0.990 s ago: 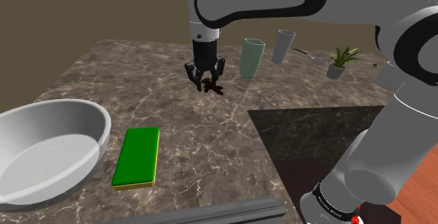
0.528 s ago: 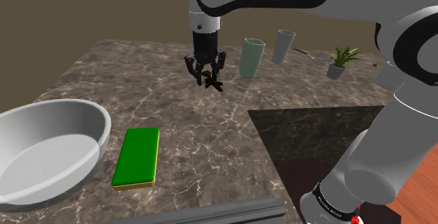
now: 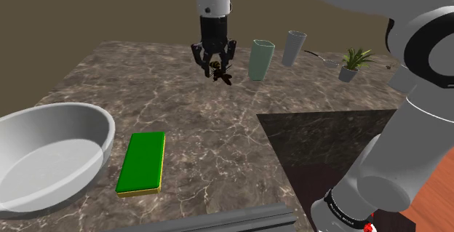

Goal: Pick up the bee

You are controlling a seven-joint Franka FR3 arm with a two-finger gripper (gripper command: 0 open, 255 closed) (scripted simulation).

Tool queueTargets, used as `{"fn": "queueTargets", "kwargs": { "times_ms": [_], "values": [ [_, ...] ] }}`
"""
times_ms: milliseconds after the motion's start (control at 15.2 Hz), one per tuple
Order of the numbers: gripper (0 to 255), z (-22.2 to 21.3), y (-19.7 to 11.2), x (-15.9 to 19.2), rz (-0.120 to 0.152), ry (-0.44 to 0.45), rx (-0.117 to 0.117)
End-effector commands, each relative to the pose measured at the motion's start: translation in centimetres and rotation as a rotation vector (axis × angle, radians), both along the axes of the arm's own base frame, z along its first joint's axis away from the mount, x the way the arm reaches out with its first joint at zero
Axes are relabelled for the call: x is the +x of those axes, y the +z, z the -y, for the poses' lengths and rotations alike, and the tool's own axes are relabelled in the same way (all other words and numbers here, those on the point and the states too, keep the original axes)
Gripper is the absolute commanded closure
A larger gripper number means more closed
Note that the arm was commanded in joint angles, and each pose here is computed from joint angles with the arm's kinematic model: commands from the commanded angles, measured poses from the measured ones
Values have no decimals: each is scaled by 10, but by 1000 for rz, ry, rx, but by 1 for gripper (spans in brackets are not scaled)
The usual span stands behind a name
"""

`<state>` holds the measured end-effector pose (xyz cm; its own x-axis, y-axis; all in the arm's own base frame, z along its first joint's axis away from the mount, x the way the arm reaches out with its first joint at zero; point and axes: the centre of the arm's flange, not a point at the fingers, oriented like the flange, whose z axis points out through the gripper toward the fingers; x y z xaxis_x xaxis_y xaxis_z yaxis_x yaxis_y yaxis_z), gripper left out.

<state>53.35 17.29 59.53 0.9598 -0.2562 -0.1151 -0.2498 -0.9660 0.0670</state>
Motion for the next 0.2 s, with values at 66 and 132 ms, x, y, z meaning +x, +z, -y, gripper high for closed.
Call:
{"fn": "queueTargets", "kwargs": {
  "times_ms": [66,132],
  "values": [
    [255,1,11,1,-1,0,0],
    [255,1,11,1,0,0,0]
  ]
}}
